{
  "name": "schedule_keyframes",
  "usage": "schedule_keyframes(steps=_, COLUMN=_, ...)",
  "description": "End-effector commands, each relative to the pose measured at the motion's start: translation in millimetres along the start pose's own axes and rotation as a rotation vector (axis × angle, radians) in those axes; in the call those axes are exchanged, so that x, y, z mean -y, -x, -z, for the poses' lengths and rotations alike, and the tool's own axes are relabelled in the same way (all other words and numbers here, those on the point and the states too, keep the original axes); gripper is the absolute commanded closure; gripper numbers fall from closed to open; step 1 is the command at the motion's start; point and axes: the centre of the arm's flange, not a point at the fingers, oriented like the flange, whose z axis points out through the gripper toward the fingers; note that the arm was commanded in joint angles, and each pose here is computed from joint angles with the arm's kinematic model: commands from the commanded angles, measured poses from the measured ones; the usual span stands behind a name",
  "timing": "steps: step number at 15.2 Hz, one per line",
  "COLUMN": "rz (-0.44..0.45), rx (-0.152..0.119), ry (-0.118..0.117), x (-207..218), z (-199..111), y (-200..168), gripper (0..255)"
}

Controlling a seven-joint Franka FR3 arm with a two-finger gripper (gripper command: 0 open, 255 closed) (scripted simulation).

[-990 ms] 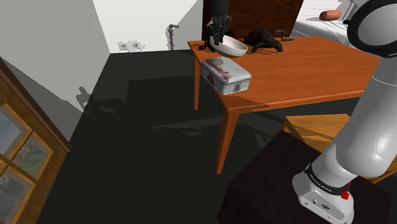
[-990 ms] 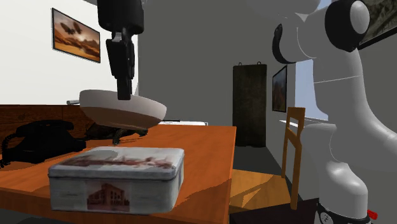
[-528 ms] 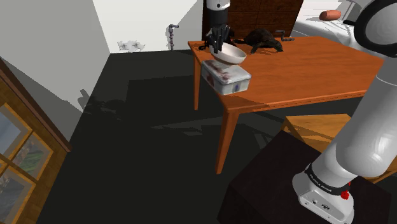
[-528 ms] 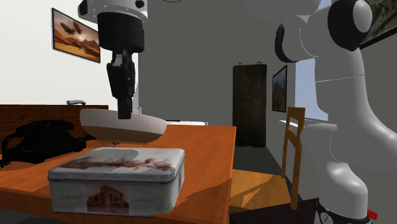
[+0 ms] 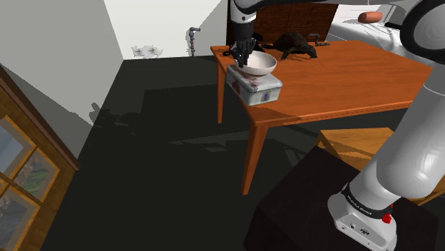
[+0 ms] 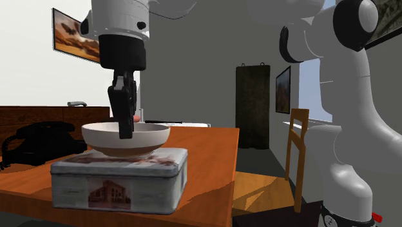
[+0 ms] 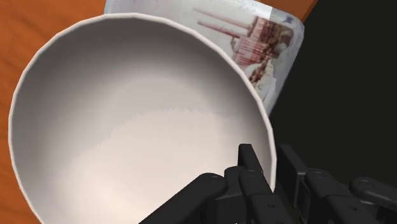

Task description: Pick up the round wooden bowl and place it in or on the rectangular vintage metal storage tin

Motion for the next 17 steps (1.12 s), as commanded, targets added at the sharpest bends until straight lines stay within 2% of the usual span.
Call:
schedule_keyframes(steps=1, rz=-0.001, rx=0.001, ry=0.0, x=0, z=-1, y=0, gripper=255)
schedule_keyframes(steps=5, rz=-0.001, rx=0.001, ry=0.0, x=0, z=-1, y=0, gripper=255)
schedule_keyframes(steps=6, rz=-0.001, rx=0.001, ry=0.0, x=0, z=-1, y=0, gripper=0)
schedule_keyframes(steps=11, rz=-0.001, rx=0.001, ry=0.0, x=0, z=-1, y=0, gripper=0)
schedule_keyframes(steps=15, rz=-0.001, rx=0.001, ry=0.0, x=0, z=49, y=0, gripper=0)
schedule_keyframes(steps=17, rz=-0.001, rx=0.001, ry=0.0, x=0, z=49, y=0, gripper=0)
